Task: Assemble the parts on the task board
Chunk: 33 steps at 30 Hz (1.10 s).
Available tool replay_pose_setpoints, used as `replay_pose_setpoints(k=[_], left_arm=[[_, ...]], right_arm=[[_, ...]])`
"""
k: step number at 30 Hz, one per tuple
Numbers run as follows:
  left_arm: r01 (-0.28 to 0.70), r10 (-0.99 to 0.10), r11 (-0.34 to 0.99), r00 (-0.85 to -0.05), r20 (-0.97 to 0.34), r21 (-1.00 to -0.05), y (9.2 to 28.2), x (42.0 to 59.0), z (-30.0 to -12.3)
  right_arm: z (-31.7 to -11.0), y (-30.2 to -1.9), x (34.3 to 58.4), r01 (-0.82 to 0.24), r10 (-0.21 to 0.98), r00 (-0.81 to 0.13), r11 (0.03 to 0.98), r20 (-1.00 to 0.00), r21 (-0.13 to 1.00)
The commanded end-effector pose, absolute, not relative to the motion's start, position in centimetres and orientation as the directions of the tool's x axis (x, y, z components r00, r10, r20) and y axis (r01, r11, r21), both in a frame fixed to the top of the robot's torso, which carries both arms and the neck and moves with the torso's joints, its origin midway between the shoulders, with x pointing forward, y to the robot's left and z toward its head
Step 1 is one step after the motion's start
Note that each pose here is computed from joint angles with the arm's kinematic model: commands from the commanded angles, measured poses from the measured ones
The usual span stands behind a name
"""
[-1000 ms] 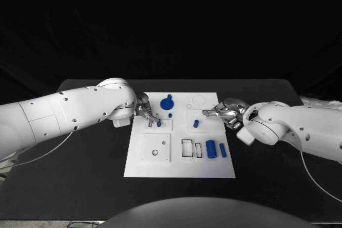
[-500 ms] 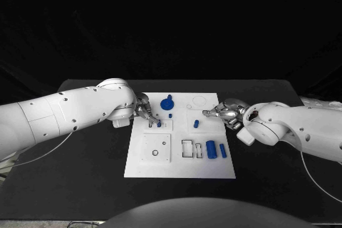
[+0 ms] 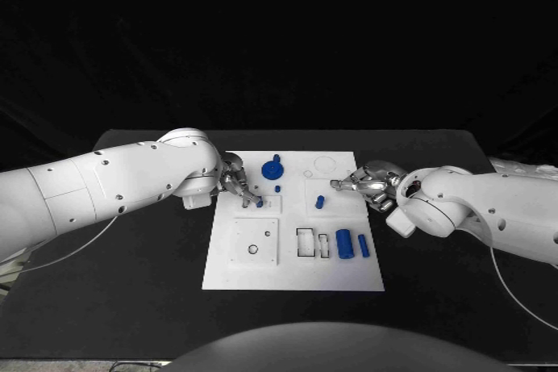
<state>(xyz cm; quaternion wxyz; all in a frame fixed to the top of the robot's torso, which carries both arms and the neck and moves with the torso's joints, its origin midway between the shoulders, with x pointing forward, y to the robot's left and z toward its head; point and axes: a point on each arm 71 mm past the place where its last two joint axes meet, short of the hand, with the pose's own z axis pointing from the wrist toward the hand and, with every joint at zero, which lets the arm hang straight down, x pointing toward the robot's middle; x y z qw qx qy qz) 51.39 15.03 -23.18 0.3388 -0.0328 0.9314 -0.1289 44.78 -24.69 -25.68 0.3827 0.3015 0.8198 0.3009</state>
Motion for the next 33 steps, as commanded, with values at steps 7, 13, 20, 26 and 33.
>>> replay_pose_setpoints(k=[7, 13, 20, 26, 33], left_arm=[[0.034, -0.135, 0.965, -0.785, -0.604, -0.261, 14.9, 51.12, -23.49], [0.031, -0.135, 0.966, -0.784, -0.606, -0.256, 14.9, 51.14, -23.49], [0.032, -0.127, 0.969, -0.783, -0.609, -0.243, 14.81, 51.2, -23.5], [0.035, -0.117, 0.972, -0.787, -0.606, -0.233, 14.74, 51.19, -23.55], [0.033, -0.122, 0.971, -0.781, -0.613, -0.236, 14.66, 51.27, -23.51]], right_arm=[[-25.68, -24.57, 44.76, 0.251, 0.718, -0.531, 0.64, -0.45, 0.726], [-25.69, -24.54, 44.75, 0.251, 0.717, -0.532, 0.641, -0.449, 0.726], [-25.69, -24.5, 44.75, 0.251, 0.717, -0.533, 0.641, -0.449, 0.726], [-25.7, -24.45, 44.76, 0.25, 0.717, -0.534, 0.641, -0.449, 0.726], [-25.7, -24.44, 44.76, 0.25, 0.716, -0.535, 0.641, -0.449, 0.726]])
